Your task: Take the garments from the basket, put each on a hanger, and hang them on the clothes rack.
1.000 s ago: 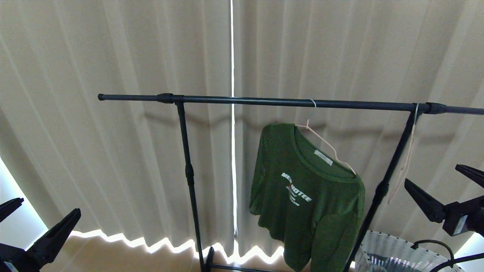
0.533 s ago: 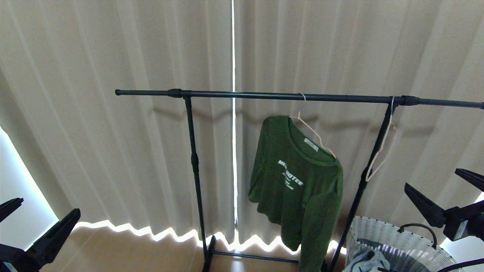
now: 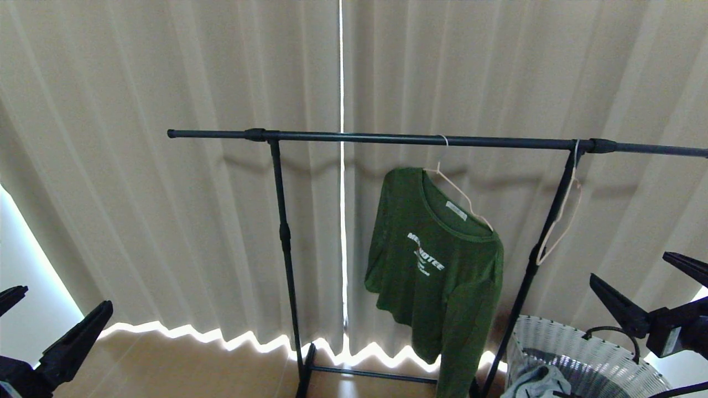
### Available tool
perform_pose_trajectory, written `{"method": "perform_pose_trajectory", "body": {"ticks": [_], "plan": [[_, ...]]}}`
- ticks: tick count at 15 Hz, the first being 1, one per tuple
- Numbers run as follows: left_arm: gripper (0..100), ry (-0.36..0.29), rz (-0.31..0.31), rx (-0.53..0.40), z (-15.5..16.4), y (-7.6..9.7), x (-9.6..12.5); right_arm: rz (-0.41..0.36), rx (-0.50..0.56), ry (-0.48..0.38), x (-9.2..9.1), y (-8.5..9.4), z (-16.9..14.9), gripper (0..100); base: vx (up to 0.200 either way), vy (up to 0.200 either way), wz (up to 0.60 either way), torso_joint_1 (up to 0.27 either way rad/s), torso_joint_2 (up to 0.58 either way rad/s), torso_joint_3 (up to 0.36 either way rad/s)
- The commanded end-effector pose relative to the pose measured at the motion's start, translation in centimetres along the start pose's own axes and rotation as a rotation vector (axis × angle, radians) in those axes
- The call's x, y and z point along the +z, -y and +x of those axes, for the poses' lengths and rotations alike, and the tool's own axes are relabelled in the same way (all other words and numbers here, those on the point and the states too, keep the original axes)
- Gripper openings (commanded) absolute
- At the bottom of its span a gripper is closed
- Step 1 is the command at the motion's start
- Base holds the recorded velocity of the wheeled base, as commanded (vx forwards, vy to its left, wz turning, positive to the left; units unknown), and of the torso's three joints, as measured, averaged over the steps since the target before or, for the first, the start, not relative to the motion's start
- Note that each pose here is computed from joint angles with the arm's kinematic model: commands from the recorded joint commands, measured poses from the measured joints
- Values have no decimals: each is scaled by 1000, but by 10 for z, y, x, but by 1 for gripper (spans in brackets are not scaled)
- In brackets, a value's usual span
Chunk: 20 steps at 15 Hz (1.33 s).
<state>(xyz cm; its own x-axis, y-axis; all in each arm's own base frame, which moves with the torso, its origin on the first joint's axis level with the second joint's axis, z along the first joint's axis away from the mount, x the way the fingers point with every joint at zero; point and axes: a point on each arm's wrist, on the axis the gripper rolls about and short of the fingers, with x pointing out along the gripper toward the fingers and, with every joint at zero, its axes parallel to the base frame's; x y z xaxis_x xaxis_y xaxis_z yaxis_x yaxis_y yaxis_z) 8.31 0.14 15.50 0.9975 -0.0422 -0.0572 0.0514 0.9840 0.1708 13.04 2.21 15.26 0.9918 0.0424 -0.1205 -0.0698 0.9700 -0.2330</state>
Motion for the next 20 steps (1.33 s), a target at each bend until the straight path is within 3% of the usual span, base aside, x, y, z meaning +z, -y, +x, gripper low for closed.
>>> {"method": "perform_pose_trajectory", "body": {"ticks": [1, 6, 13, 15, 20], "plan": [[100, 1, 0, -1, 0, 0, 0, -2, 3, -9, -1, -1, 1, 100, 0, 0, 0, 0, 0, 0], [100, -14, -1, -3, 1, 0, -3, -5, 4, -17, -3, -1, 1, 100, 0, 0, 0, -137, 322, 170], [100, -100, -4, -25, 8, 2, -15, -11, 11, -46, -11, -2, -2, 100, 0, 0, 0, -217, 502, 277], [100, -141, -3, -41, 10, 4, -21, -15, 14, -61, -13, -3, 0, 100, 0, 0, 0, -205, 488, 281], [100, -163, 6, -120, 17, 11, -22, -24, 28, -131, -21, -6, 11, 100, 0, 0, 0, -189, 475, 282]]}}
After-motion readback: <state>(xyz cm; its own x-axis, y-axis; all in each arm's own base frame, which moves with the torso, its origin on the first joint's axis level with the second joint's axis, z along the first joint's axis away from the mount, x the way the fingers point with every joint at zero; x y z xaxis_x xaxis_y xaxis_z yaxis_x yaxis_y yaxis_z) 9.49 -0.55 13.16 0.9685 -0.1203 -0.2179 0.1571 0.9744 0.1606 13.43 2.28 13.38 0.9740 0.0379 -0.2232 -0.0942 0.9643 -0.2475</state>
